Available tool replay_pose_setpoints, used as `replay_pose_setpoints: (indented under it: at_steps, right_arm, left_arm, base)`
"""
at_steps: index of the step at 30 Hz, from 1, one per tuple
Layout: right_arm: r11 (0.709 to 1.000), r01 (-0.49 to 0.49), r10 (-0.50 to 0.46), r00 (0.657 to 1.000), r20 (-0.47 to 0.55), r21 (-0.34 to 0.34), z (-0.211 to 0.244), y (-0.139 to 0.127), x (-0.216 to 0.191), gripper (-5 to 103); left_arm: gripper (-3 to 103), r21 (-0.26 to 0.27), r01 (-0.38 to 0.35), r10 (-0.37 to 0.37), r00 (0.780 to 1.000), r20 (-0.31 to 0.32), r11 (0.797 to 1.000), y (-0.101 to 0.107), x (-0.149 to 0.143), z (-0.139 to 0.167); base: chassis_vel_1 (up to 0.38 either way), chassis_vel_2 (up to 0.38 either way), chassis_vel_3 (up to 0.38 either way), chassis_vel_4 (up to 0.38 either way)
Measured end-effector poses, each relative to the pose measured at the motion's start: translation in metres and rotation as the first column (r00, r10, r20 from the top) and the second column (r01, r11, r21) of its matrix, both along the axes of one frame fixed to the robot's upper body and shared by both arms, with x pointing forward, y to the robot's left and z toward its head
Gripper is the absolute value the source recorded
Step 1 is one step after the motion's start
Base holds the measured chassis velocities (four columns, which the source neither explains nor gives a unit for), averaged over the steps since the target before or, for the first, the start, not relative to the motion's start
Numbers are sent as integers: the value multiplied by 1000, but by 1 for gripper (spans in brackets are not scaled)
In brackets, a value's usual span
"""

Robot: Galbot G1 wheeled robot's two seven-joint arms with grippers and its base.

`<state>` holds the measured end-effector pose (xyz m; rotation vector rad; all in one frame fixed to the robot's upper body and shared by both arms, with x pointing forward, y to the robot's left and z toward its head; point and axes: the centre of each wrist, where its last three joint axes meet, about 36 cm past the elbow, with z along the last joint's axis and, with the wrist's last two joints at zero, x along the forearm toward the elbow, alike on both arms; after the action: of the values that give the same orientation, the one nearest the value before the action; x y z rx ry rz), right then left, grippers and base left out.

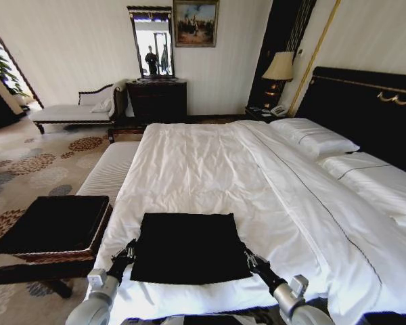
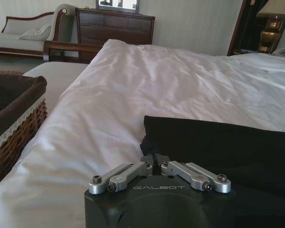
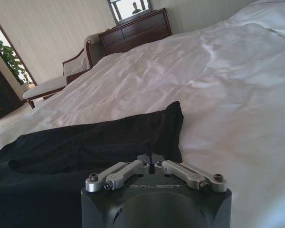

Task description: Fold the clothes on the bed and place them into the basket.

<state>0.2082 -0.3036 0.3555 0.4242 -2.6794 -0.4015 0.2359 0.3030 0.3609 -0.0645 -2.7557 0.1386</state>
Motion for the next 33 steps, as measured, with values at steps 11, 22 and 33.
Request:
replay_pose_setpoints:
  at_steps: [11,22,33]
  right_arm:
    - [1000,-3,3,1000,-11,1,-7,5,-2,-3]
    - [1000,28,-28,999,-16,4,-7,-2,-11,38]
    - [995,100,-101,994,49,29,23,-18,-2,77]
  left_arm:
    - [2,8,3,-3,1000,-11,1000,-2,-4,-2]
    - [34,22,-9,10,999,-39,1000,-6,-18,3]
    - [72,-14,-81,81,997,4,997,8,-11,23]
  base:
    - [0,0,0,0]
    - [0,0,0,0]
    - [0,0,0,0]
